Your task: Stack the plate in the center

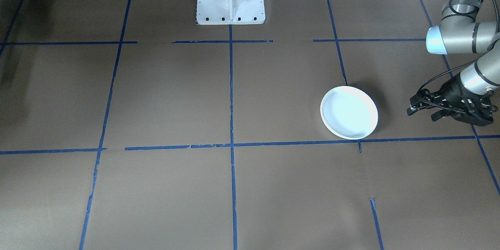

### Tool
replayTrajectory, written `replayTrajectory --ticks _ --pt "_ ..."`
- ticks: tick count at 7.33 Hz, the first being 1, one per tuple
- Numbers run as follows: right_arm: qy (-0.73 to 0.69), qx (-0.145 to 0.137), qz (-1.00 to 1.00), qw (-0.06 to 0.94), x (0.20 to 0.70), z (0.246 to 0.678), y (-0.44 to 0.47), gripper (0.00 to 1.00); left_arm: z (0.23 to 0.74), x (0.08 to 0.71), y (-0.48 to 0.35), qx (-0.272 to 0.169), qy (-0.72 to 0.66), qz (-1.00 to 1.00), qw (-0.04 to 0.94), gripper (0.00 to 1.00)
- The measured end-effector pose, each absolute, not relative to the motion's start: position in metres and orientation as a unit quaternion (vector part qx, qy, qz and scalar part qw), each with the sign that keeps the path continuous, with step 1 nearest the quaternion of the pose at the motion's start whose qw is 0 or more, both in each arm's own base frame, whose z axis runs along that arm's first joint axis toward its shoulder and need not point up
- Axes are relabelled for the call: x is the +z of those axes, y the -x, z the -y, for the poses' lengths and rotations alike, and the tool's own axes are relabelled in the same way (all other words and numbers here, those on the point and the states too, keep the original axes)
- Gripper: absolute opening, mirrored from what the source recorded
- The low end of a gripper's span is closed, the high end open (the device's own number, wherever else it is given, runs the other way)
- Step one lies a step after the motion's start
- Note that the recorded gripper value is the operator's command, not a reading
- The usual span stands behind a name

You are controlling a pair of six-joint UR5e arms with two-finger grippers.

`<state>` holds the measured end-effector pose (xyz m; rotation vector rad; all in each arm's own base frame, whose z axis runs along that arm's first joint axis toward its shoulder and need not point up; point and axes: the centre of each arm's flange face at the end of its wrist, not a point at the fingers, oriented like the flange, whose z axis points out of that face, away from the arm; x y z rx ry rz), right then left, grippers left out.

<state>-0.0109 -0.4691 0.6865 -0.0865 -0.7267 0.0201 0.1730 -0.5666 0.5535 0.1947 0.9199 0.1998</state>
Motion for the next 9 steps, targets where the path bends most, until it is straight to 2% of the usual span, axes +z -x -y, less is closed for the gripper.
replayTrajectory --ticks 2,4,7,9 --pt "0.043 0.01 0.355 0.934 0.687 0.469 0.011 1.0 0.577 0.579 -0.117 0.132 -0.085 -0.404 0.901 1.0" --pt "0.043 0.01 0.355 0.934 0.687 0.469 0.011 1.0 0.581 0.604 -0.06 0.146 -0.074 -0.359 0.919 1.0" --pt "0.043 0.01 0.355 0.934 0.687 0.469 0.011 1.0 0.573 0.646 0.014 0.113 -0.032 -0.355 0.927 1.0" --pt "0.043 0.01 0.355 0.934 0.687 0.469 0.011 1.0 0.561 0.658 0.019 0.096 -0.015 -0.406 0.909 1.0"
